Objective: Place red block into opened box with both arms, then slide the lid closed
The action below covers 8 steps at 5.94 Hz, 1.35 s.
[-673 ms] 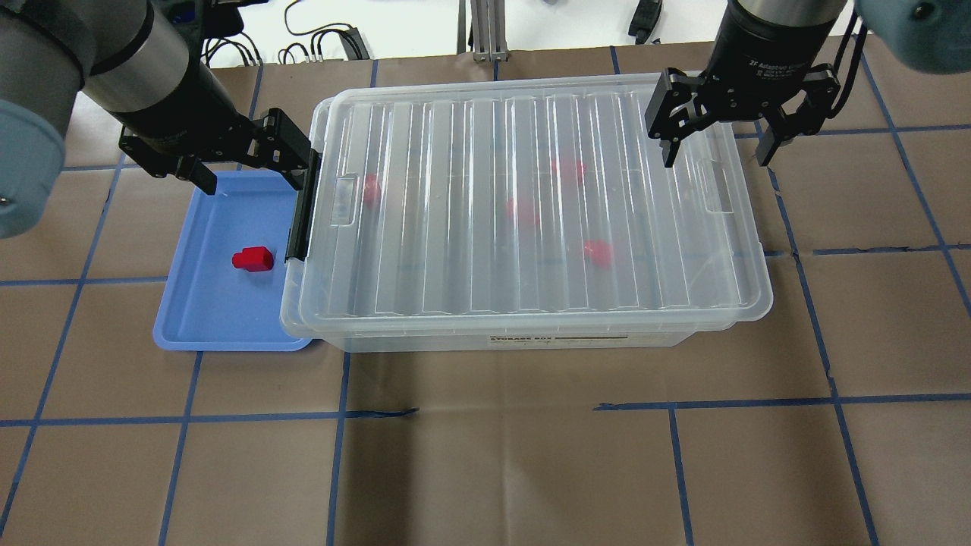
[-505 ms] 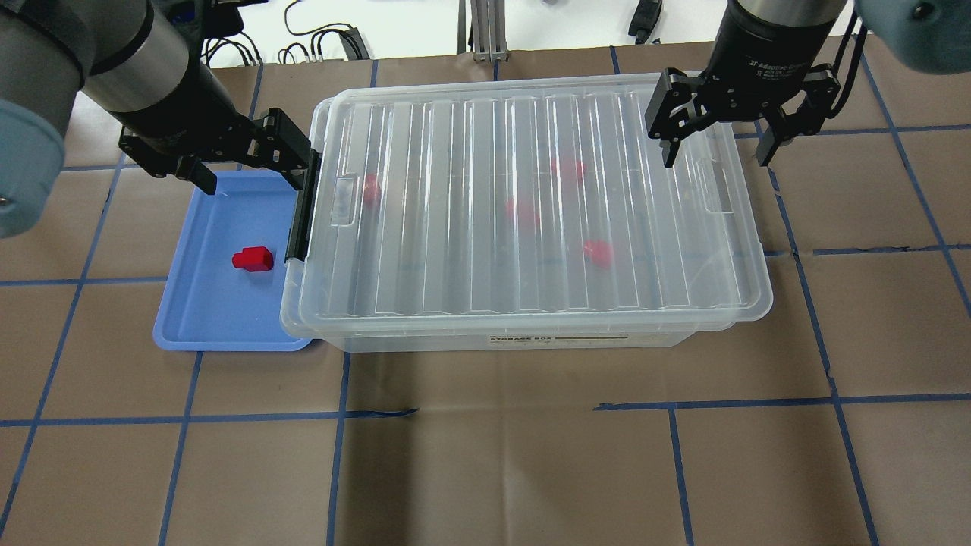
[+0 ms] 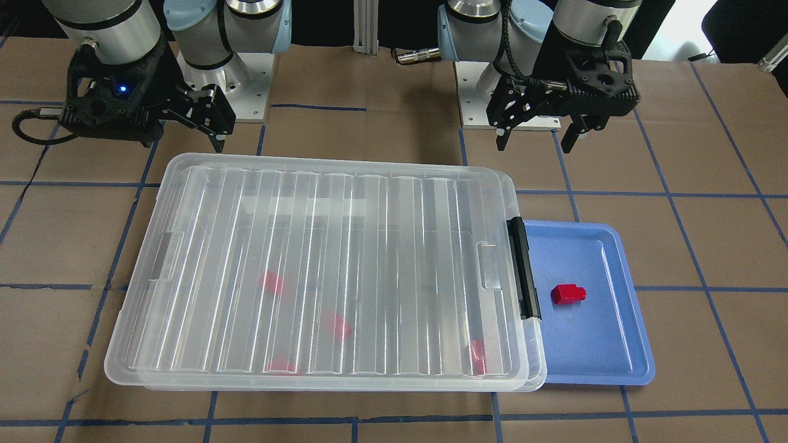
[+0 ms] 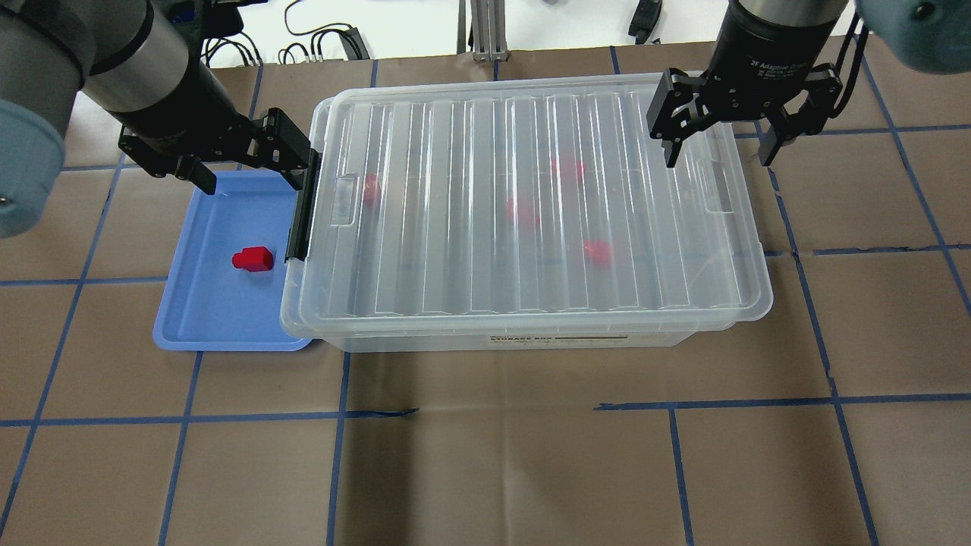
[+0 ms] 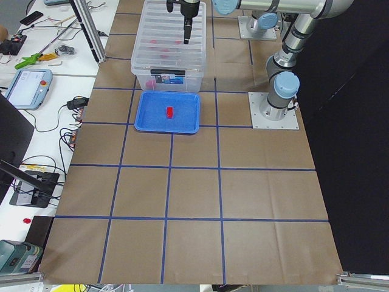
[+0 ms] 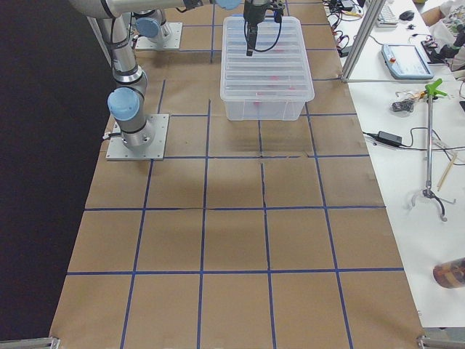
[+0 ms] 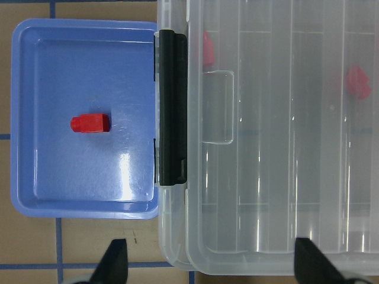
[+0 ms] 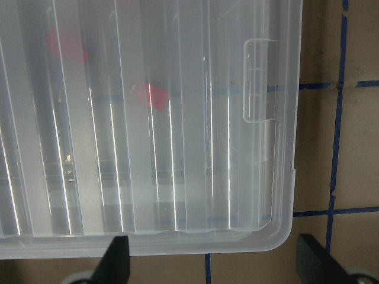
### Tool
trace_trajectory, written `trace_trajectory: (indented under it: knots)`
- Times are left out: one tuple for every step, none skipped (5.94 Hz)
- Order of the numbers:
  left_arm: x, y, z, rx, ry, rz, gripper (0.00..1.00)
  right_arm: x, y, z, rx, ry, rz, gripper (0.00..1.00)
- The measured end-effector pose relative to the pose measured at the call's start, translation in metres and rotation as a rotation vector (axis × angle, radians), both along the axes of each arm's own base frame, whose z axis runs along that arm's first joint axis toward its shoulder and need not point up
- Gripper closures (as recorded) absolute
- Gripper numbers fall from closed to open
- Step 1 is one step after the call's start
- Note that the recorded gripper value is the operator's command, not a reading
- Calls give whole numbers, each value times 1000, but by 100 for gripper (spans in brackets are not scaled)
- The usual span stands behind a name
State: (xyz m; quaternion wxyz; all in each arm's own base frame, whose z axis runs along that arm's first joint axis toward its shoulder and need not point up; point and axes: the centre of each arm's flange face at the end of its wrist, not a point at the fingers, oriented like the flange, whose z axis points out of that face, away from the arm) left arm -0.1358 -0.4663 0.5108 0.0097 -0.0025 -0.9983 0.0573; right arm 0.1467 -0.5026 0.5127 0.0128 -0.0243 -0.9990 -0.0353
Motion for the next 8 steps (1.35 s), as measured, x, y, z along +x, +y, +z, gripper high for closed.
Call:
trace_trajectory:
  knots:
    - [0,0,0,0,-1,-1,1,-11,-3,0,1,2,-14,0]
    - [0,0,0,1,-1,-1,1,-34,-9,-1,4,1,-38,0]
    - [0,1,-1,2,-2,-2,1,-64,-14,-1,6,-5,-46,0]
    - [0,1,-1,2,-2,-3,1,-89,-18,-4,13,-9,-48,0]
    - [0,0,-1,2,-2,-4,1,-103,-24,-24,31,-13,-57,0]
    - [0,0,-2,3,-2,-4,1,-109,-32,-57,34,-14,-61,0]
    - [0,0,-2,3,-2,-4,1,-111,-35,-91,18,-12,-61,0]
    - [0,0,-2,4,-2,-4,1,-111,-32,-119,3,-11,-49,0]
